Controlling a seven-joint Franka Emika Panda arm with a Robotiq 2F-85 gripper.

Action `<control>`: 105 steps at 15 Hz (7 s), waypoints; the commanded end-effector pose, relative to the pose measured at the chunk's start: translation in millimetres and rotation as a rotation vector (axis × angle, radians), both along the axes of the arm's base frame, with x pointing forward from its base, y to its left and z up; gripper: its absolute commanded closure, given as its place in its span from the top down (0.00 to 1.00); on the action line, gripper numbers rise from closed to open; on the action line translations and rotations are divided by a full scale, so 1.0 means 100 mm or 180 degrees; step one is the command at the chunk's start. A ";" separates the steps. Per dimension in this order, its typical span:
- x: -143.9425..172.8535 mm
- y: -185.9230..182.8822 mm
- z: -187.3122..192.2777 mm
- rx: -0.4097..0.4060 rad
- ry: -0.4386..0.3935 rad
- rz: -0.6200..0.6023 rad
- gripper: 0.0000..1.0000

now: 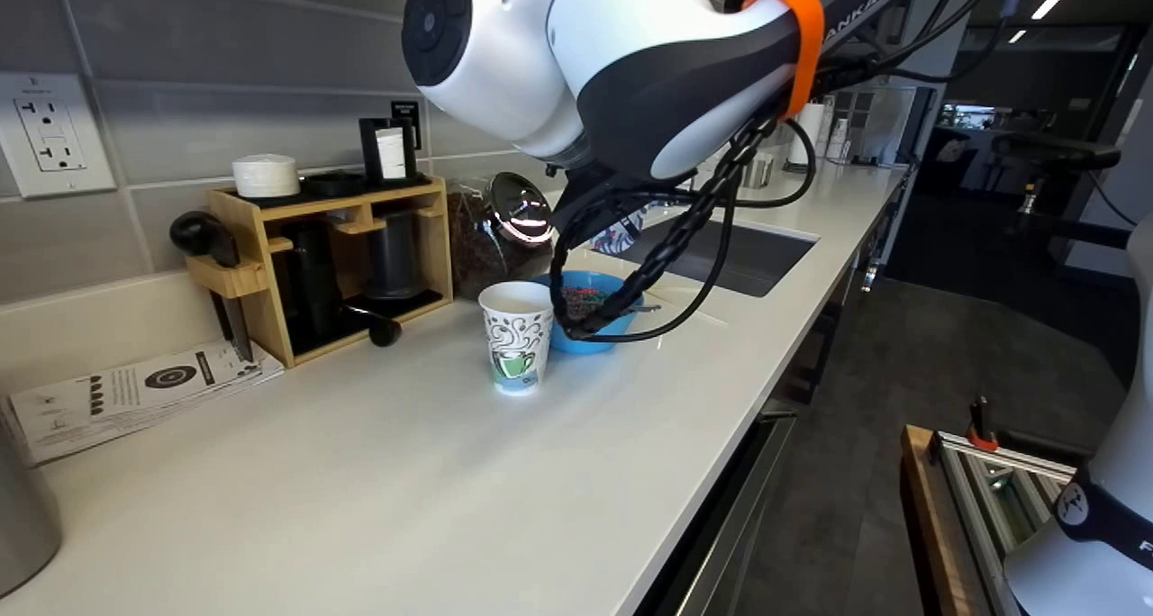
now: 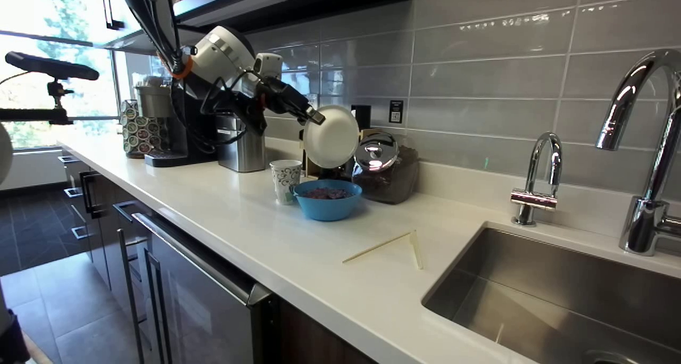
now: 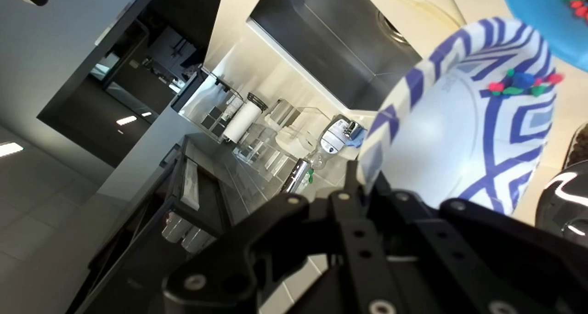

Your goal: Pick up the plate and pour it's contents in the bowl

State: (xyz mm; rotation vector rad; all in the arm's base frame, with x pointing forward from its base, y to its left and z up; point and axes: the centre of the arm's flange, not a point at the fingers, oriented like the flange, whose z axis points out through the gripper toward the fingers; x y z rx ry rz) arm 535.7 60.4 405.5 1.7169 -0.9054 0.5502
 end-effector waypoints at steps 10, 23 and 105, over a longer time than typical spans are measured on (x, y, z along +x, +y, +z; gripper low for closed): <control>0.11 0.22 -0.03 -0.0485 0.0275 0.0194 0.01; 0.14 0.14 0.05 -0.0432 0.0303 0.0104 0.01; -0.39 0.69 -0.75 0.5158 -0.0427 0.1098 0.01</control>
